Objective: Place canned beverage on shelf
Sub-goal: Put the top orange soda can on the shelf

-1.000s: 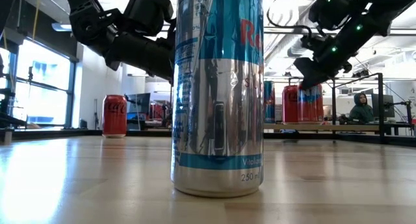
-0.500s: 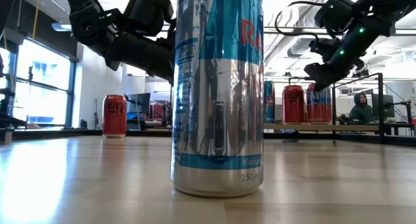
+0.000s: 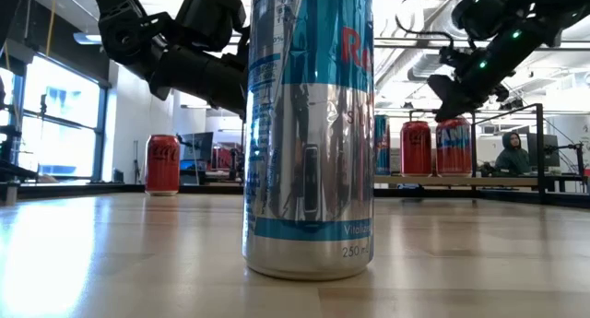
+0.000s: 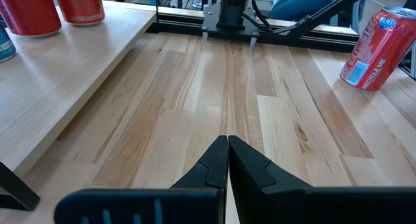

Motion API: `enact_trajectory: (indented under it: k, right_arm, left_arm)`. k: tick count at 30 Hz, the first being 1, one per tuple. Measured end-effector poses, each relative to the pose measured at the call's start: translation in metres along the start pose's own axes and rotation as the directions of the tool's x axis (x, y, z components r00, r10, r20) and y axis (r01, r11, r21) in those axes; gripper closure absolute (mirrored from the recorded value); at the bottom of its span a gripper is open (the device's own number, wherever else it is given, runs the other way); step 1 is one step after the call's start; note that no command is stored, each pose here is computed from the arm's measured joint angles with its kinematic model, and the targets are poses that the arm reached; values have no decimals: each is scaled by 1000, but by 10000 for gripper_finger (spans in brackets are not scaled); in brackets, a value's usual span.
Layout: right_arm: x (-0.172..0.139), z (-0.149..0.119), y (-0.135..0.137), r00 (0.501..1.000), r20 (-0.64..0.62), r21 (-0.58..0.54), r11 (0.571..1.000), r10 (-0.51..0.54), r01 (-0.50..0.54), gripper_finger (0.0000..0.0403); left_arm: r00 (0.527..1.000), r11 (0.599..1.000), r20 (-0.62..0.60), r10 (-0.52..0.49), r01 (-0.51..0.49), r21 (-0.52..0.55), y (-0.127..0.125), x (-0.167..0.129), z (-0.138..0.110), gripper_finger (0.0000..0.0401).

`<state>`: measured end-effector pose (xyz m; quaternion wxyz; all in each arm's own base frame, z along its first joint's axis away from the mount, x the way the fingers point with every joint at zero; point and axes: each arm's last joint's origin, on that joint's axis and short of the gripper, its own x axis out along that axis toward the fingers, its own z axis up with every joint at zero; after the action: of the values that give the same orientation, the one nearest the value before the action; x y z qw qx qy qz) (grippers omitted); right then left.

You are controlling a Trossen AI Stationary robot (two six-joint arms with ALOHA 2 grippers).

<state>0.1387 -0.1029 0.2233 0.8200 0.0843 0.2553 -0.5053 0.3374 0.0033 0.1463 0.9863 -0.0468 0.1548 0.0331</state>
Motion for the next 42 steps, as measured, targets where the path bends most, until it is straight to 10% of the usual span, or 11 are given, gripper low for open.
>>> enact_trajectory:
  k: [42]
  right_arm:
    - [3, 2, -34, 934, -220, -3, 957, -282, 289, 403]
  left_arm:
    - [1000, 1000, 0, 0, 0, -1, 0, 0, 0, 398]
